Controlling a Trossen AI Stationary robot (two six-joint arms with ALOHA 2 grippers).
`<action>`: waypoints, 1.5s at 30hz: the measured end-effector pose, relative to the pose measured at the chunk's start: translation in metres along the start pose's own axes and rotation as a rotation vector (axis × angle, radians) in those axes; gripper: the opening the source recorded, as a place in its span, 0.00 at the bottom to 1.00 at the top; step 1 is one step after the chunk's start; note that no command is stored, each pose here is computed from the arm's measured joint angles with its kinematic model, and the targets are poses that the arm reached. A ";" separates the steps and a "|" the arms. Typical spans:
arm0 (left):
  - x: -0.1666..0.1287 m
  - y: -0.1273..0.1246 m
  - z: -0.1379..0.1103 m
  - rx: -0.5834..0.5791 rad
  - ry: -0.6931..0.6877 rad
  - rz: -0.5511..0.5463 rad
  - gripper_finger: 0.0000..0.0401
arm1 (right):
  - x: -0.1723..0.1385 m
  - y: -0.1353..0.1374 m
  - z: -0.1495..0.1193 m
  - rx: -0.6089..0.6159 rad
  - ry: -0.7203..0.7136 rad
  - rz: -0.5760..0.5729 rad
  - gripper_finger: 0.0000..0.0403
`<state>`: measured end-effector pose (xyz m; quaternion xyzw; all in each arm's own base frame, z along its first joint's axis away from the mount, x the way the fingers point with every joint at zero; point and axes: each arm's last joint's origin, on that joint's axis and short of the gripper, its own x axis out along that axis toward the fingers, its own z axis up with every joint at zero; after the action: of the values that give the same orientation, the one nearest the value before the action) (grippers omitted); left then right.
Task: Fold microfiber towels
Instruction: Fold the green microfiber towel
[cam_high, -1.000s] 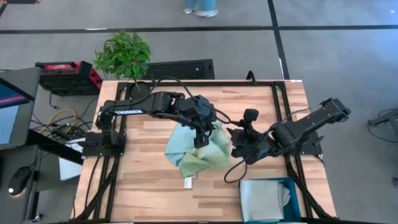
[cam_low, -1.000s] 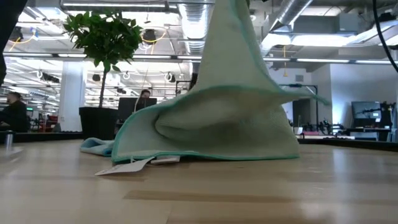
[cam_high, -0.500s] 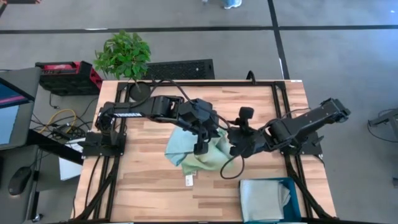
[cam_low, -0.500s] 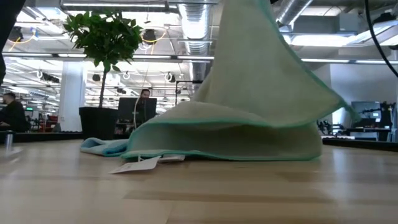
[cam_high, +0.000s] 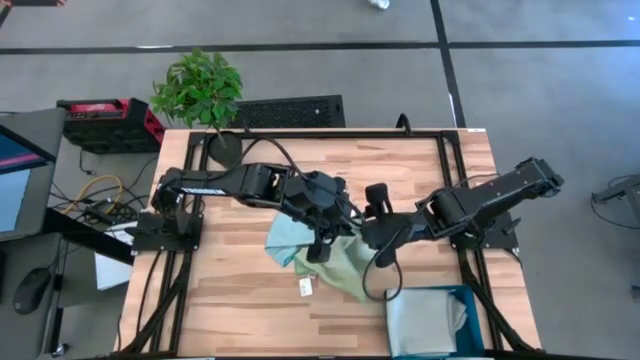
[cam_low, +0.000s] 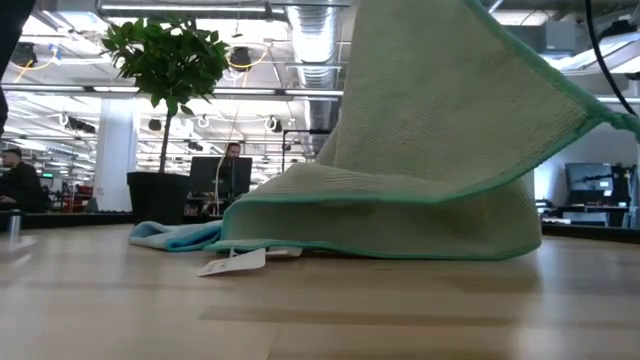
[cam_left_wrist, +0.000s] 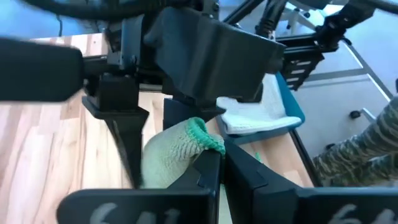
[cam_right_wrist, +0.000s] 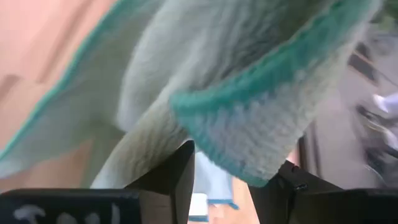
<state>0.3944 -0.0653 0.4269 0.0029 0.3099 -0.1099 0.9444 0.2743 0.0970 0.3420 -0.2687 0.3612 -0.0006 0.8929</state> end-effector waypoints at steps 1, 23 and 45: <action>-0.001 -0.002 0.000 0.001 0.000 -0.004 0.00 | 0.000 0.000 0.000 -0.008 -0.006 0.030 0.39; -0.076 -0.029 0.012 -0.096 -0.144 -0.171 0.00 | 0.012 -0.030 0.013 0.042 -0.234 0.140 0.39; -0.169 -0.040 0.012 -0.053 -0.329 -0.302 0.00 | 0.025 -0.055 0.027 0.045 -0.538 0.331 0.39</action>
<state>0.2609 -0.0704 0.5379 -0.0862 0.1512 -0.2410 0.9548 0.3204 0.0581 0.3679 -0.1769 0.1506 0.2078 0.9502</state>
